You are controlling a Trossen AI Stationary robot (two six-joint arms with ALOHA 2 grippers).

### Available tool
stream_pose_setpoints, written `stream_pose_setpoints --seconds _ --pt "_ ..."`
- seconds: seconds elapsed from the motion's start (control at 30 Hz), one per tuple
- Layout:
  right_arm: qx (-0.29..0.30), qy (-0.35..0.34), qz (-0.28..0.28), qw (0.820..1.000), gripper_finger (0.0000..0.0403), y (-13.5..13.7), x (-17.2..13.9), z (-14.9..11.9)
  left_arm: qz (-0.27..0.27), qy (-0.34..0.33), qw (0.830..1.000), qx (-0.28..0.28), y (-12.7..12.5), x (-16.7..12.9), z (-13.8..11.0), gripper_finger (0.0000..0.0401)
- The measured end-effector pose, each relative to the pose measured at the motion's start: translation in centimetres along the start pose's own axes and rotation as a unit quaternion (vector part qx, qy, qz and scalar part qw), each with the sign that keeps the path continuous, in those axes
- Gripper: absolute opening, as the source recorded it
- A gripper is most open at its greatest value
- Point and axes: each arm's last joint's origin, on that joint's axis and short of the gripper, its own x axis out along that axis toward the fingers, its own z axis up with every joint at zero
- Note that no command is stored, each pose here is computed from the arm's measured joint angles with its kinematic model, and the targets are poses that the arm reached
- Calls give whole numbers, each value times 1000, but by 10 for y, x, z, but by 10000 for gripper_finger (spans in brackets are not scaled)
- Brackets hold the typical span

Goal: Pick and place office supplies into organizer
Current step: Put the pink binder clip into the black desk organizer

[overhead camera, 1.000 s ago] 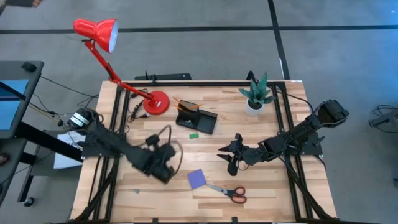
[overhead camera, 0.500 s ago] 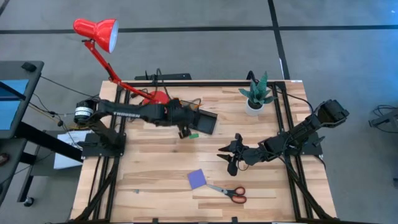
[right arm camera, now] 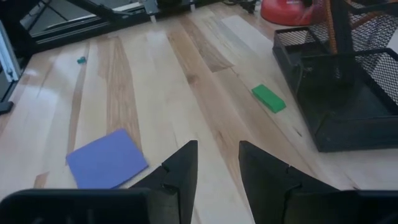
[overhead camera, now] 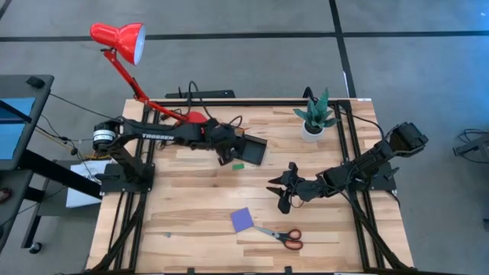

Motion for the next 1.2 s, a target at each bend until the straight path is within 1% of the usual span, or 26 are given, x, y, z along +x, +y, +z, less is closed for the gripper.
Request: stream_pose_setpoints --seconds 0.13,0.23,0.43,0.5,0.6,0.93,1.07,1.2 --pt "1 -1 -2 1000 111 0 0 0 16 -2 1000 -2 -5 14 -19 0" --pt "1 -1 -2 1000 111 0 0 0 27 -13 1000 -9 -3 22 -26 0" --pt "1 -1 -2 1000 111 0 0 0 40 -21 999 -22 7 26 -24 0" --pt "1 -1 -2 1000 111 0 0 0 33 -16 999 -21 10 27 -25 0" --pt "1 -1 -2 1000 111 0 0 0 6 -8 1000 -20 10 27 -26 0" --pt "2 -1 -1 1000 111 0 0 0 6 -6 1000 -18 10 27 -26 2" --pt "2 -1 -1 1000 111 0 0 0 7 -3 1000 -17 10 27 -27 21" --pt "2 -1 -1 1000 111 0 0 0 6 -3 1000 -17 10 27 -27 58"
